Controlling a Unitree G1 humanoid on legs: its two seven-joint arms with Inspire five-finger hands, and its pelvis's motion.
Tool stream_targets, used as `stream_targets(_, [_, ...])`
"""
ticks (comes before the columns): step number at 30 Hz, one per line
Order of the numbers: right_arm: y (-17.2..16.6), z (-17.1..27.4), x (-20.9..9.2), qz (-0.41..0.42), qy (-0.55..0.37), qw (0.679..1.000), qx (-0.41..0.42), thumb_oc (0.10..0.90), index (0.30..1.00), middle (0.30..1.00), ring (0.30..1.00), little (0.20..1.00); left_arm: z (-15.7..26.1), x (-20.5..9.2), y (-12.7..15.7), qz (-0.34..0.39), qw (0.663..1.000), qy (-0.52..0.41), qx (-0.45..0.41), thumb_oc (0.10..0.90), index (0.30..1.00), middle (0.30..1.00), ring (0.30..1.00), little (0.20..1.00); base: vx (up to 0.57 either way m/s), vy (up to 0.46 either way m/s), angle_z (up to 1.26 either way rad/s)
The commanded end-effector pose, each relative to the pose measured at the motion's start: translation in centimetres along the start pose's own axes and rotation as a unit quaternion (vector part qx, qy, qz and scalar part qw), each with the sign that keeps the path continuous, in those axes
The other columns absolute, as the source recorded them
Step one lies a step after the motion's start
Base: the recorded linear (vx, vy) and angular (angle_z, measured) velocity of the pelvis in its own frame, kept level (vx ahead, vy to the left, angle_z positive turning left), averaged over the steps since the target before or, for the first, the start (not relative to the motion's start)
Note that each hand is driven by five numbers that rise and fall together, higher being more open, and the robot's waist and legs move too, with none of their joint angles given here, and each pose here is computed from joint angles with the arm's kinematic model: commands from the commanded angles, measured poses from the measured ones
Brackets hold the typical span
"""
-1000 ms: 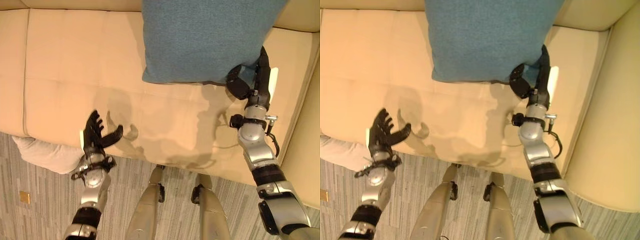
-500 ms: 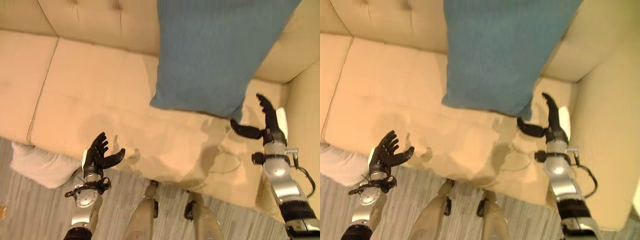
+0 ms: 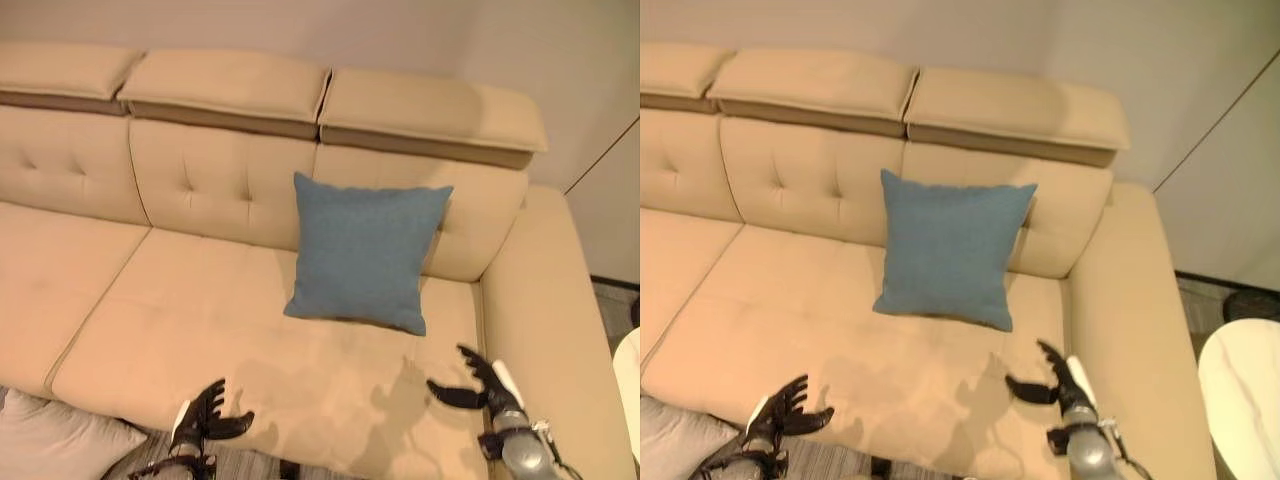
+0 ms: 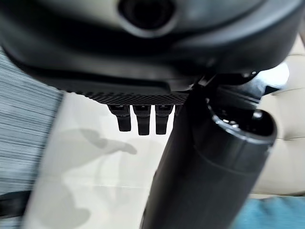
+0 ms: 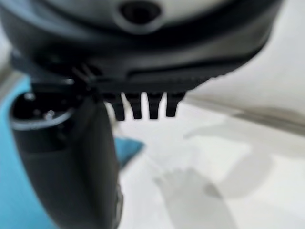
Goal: Pick up all the scattered cushions and arrange them neatly on the sofa.
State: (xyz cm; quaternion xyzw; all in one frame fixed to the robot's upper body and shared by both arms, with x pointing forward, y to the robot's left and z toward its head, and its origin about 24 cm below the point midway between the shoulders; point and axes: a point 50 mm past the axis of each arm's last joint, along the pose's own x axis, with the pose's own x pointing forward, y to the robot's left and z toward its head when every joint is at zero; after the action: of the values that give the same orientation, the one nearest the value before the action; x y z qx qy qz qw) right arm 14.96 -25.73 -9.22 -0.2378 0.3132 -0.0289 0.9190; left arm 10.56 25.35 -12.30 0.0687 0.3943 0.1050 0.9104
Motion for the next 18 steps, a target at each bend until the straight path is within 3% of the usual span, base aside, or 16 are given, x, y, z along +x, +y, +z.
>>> stream_targets(1, [-0.2, 2.1, 0.8, 0.008, -0.049, 0.999, 0.010, 0.800, 0.900, 0.900, 0.900, 0.900, 0.7, 0.6, 0.7, 0.010, 0.999, -0.010, 0.029, 0.800, 0.900, 0.900, 0.900, 0.900, 0.03, -0.036, 0.01])
stream_targets(7, [2.1, 0.5, 0.7, 0.041, -0.007, 0.999, 0.017, 0.800, 0.900, 0.900, 0.900, 0.900, -0.7, 0.9, -0.2, 0.007, 0.998, 0.032, 0.059, 0.800, 0.900, 0.900, 0.900, 0.900, -0.06, -0.069, 0.04])
stream_targets(12, [1.4, 0.6, 1.5, 0.021, 0.006, 1.000, 0.003, 0.800, 0.900, 0.900, 0.900, 0.900, 1.4, 1.8, -1.0, 0.005, 0.998, -0.003, 0.058, 0.800, 0.900, 0.900, 0.900, 0.900, -0.26, -0.032, 0.29])
stream_targets(18, [0.6, -0.1, 1.8, 0.005, 0.033, 0.999, 0.006, 0.800, 0.900, 0.900, 0.900, 0.900, 0.9, 1.8, -0.9, 0.012, 0.999, 0.014, 0.043, 0.800, 0.900, 0.900, 0.900, 0.900, -0.10, 0.027, 0.39])
